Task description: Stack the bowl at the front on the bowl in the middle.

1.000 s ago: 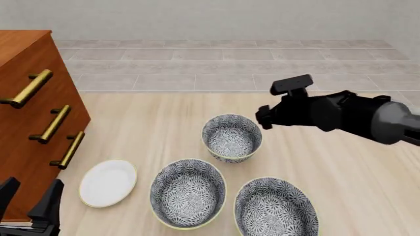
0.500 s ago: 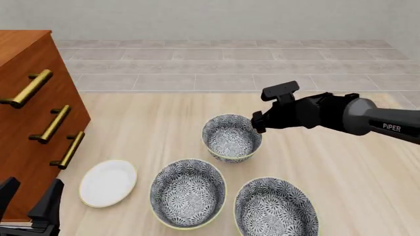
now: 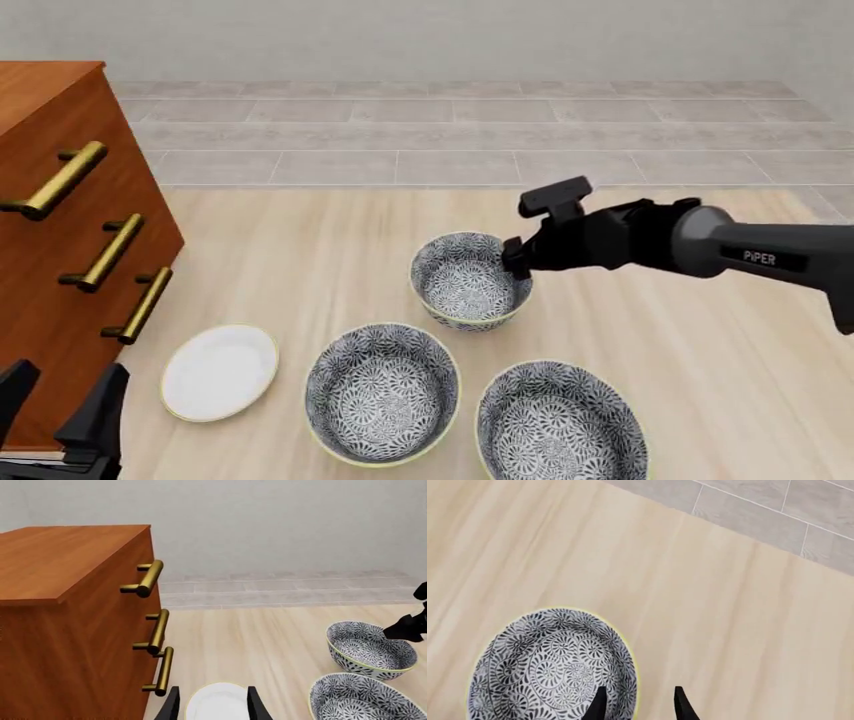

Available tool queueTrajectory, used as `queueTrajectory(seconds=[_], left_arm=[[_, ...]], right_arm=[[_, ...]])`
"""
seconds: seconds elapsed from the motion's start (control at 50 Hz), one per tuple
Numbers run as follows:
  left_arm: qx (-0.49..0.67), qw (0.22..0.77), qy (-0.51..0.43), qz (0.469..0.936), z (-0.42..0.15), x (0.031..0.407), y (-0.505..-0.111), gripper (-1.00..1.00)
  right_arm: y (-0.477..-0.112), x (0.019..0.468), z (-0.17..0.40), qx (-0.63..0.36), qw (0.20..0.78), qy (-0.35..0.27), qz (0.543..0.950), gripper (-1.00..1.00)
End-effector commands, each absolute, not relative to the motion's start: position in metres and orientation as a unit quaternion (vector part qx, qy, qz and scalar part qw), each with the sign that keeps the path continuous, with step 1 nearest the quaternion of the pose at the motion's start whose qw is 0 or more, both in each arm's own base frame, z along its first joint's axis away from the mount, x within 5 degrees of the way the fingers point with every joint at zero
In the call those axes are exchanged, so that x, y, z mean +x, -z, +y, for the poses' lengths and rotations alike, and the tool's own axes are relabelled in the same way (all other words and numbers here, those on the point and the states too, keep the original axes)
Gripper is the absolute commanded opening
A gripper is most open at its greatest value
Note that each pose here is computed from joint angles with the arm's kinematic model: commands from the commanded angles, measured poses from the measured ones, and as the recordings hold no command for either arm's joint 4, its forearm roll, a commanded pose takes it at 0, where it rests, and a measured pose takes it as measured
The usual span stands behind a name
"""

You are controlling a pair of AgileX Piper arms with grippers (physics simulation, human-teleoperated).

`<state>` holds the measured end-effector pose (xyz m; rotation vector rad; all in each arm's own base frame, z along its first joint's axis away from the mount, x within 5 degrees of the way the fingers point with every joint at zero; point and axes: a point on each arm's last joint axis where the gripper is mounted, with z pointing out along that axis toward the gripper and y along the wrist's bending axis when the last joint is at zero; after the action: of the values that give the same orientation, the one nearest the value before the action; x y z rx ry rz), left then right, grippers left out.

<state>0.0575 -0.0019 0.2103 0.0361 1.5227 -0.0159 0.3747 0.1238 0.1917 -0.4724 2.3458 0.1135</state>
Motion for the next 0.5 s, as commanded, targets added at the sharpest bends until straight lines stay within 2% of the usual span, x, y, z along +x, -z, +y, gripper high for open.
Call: queueTrajectory(seconds=[0.02,0.5], left_arm=[[0.015,0.724,0.007,0.690,-0.0018,0.0575,-0.2104,1.00],[0.015,0.724,0.005,0.690,-0.0017,0.0584,-0.2107,1.00]], right_arm=[[-0.1818,0.3750,0.1269,-0.188,0.361,-0.045,0.912,1.00],[-0.1721,0.3721,0.1352,-0.188,0.355,-0.052,0.914,1.00]])
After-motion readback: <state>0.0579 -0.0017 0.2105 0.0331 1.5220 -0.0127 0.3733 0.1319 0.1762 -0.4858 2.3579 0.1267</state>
